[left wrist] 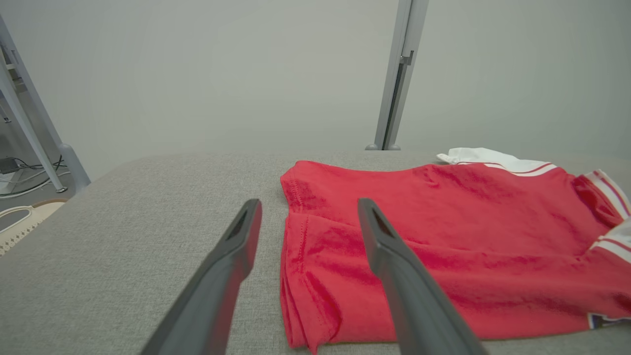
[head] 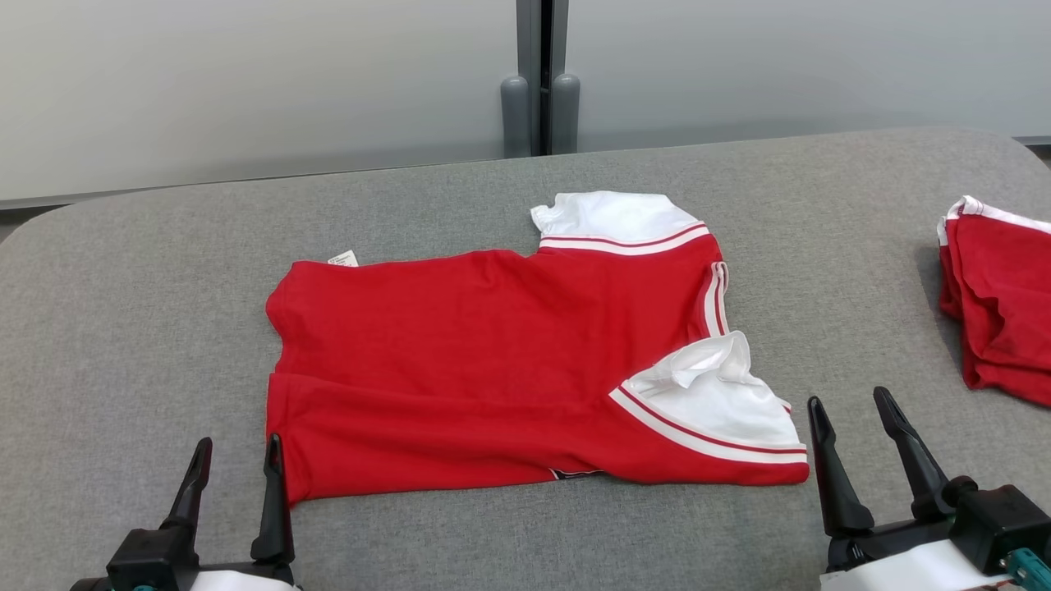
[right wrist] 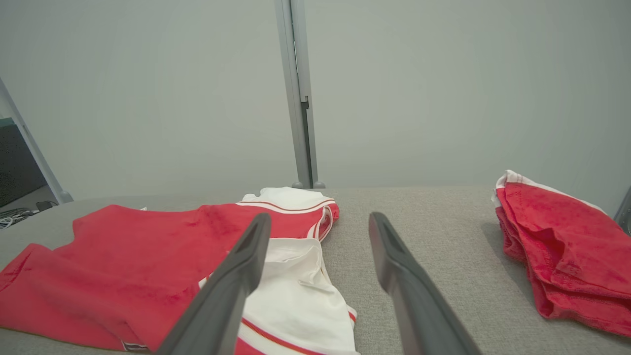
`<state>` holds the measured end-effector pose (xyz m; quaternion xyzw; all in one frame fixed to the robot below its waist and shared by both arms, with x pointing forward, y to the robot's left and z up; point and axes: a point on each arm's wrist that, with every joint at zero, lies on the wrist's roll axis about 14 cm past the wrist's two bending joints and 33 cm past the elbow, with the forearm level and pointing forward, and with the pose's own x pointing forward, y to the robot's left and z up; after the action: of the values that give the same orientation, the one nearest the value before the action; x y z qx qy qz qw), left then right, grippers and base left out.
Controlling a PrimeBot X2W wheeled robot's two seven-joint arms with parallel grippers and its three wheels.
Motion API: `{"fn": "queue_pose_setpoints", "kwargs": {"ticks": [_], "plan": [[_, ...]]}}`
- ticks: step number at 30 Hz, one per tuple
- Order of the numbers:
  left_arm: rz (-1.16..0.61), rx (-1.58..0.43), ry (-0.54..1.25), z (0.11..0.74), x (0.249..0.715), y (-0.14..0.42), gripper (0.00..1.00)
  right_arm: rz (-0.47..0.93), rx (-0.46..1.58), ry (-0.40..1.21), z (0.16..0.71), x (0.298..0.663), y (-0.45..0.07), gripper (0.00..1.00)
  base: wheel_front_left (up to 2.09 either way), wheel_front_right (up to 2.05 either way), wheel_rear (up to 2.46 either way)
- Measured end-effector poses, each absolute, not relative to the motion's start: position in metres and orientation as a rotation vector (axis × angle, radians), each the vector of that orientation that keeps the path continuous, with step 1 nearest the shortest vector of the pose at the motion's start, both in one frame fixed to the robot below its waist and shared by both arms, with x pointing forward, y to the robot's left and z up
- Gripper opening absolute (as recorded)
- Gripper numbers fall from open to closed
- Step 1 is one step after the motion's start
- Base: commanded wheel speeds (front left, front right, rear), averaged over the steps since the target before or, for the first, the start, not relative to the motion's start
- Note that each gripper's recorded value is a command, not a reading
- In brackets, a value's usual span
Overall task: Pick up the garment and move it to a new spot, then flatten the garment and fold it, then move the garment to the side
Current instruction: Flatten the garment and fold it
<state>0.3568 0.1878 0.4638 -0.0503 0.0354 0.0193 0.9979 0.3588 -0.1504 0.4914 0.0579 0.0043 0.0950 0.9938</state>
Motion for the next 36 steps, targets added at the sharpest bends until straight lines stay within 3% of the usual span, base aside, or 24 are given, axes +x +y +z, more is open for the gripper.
{"fn": "queue_pose_setpoints", "kwargs": {"ticks": [8,15,22,23,24,25,26,27,28,29,30,36], "plan": [[0.007,-0.118,0.161,0.44,0.358,0.18,1.0,0.193,0.112,0.065,0.474,0.36,-0.15,1.0,0.0,0.0,0.0],[0.024,-0.194,0.376,0.38,0.35,0.177,1.0,0.157,0.134,0.248,0.416,0.356,-0.158,1.0,0.0,0.0,0.0],[0.053,-0.282,0.448,0.354,0.357,0.182,1.0,0.152,0.175,0.383,0.373,0.358,-0.15,1.0,0.0,0.0,0.0],[0.051,-0.293,0.451,0.353,0.36,0.182,0.92,0.153,0.179,0.401,0.368,0.359,-0.149,1.0,0.0,0.0,0.0],[0.05,-0.299,0.455,0.352,0.361,0.182,0.73,0.156,0.185,0.41,0.365,0.36,-0.147,1.0,0.0,0.0,0.0],[0.045,-0.3,0.457,0.351,0.362,0.182,0.36,0.159,0.189,0.42,0.361,0.361,-0.145,1.0,0.0,0.0,0.0],[0.042,-0.3,0.459,0.35,0.363,0.182,0.08,0.162,0.194,0.428,0.359,0.363,-0.144,1.0,0.0,0.0,0.0],[0.04,-0.3,0.463,0.349,0.362,0.182,0.0,0.163,0.199,0.428,0.359,0.365,-0.142,0.85,0.0,0.0,0.0],[0.04,-0.3,0.465,0.348,0.362,0.183,0.0,0.164,0.202,0.427,0.358,0.368,-0.142,0.39,0.0,0.0,0.0],[0.043,-0.301,0.468,0.347,0.362,0.185,0.0,0.163,0.208,0.432,0.356,0.369,-0.141,0.24,0.0,0.0,0.0],[0.046,-0.296,0.469,0.347,0.362,0.187,0.0,0.167,0.212,0.432,0.356,0.37,-0.14,0.0,0.0,0.0,0.0],[0.057,-0.292,0.447,0.352,0.36,0.195,0.0,0.176,0.244,0.41,0.36,0.376,-0.136,0.0,0.0,0.0,0.0]]}}
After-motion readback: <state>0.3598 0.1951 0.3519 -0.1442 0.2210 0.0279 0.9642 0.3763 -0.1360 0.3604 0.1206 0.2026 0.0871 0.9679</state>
